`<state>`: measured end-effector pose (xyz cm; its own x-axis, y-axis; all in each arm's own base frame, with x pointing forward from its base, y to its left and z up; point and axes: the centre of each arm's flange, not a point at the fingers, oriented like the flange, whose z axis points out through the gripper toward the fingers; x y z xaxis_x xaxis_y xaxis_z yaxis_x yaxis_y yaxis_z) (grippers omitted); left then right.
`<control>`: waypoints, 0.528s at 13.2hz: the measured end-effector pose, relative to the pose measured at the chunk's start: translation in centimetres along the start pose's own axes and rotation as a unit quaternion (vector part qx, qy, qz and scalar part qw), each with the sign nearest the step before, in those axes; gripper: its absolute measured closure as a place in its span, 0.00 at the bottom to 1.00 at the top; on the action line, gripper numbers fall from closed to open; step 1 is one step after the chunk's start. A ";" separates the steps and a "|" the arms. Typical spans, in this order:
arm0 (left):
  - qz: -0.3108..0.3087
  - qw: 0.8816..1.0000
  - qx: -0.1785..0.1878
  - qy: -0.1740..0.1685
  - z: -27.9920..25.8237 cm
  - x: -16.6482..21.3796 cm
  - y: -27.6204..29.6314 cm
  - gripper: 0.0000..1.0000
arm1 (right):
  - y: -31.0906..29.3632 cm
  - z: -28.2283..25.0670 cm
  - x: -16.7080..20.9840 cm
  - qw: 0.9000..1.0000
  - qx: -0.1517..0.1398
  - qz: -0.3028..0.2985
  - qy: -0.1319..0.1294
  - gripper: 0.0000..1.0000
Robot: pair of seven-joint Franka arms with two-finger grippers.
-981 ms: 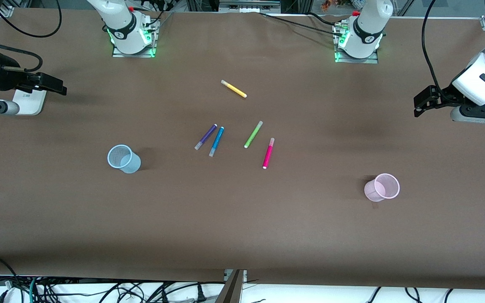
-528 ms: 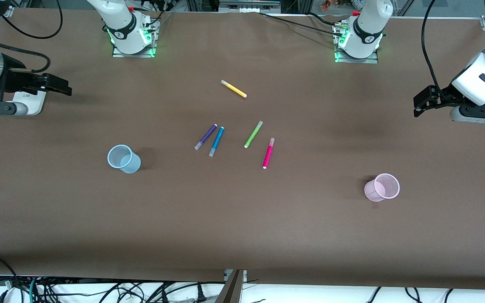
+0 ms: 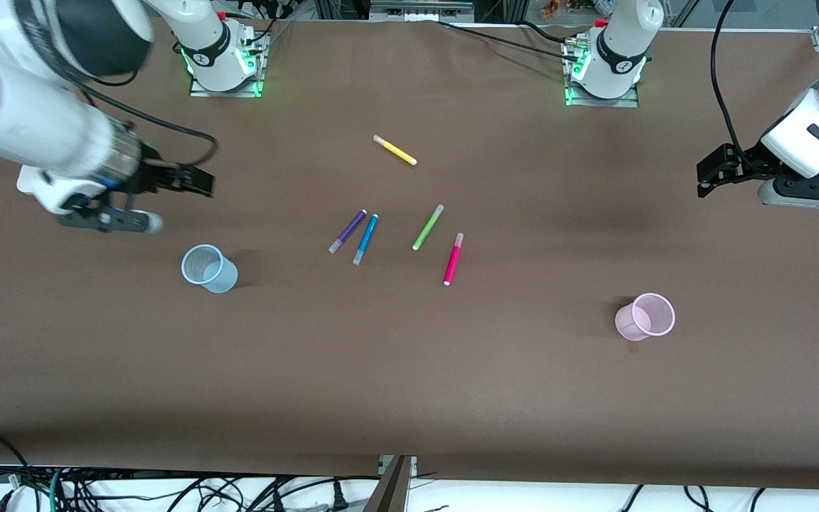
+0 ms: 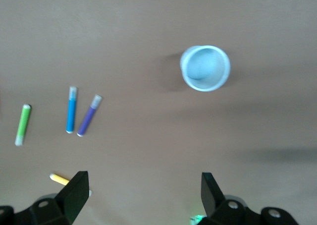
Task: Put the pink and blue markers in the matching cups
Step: 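Reach the right gripper toward the blue marker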
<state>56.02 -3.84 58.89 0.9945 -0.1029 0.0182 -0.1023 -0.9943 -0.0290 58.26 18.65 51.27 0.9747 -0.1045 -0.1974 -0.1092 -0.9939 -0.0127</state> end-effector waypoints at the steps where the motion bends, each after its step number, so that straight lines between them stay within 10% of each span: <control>1: 0.000 1.000 0.000 0.000 0.0 0.0 0.0 0.00 | -1.7 1.4 0.3 1.000 -0.002 0.004 0.001 0.00; 7: -0.001 1.000 0.000 -0.002 0.1 0.0 -0.1 0.00 | -10.4 10.3 1.1 0.999 -0.018 0.038 0.007 0.00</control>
<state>56.05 -3.71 58.79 0.9948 -0.1005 0.0152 -0.1000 -0.9946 -0.0289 58.47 29.27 41.08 0.9663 -0.1803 -0.1836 -0.1764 -0.9836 0.0376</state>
